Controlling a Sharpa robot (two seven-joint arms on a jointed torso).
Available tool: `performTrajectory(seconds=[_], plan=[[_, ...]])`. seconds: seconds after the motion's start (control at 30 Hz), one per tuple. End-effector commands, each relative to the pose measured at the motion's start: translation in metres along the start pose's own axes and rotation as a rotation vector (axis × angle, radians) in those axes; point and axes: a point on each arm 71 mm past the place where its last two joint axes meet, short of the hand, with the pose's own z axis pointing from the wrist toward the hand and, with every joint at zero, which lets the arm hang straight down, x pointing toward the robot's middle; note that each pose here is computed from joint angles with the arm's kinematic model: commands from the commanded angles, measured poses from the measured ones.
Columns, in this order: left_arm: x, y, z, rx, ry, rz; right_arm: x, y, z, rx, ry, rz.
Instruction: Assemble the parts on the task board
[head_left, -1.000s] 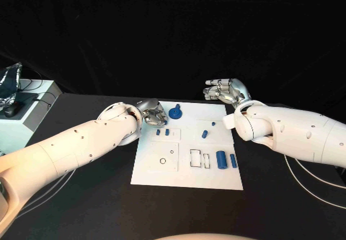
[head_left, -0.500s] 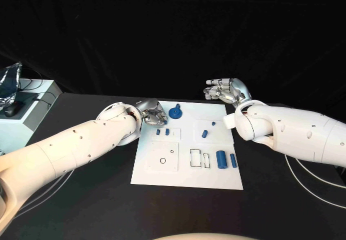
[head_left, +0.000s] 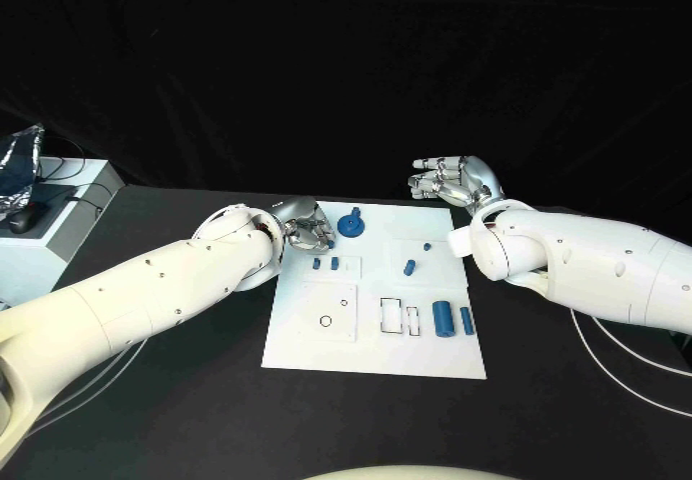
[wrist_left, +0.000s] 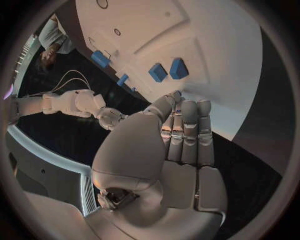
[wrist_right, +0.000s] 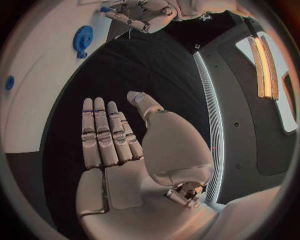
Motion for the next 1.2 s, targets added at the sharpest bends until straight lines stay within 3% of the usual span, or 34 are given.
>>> performTrajectory(seconds=[0.03,0.63,1.2], plan=[[0.0052,-0.0019,-0.0004,0.003,0.035,0.007,0.0013,0.0013,-0.0002,-0.017,0.016,0.001],[0.0042,-0.0017,-0.0031,0.003,0.008,0.007,0.0011,0.0012,-0.0002,-0.017,0.016,0.001],[0.0028,0.0045,-0.0035,-0.031,0.003,0.017,0.0009,0.0012,-0.0004,-0.017,0.015,0.001]])
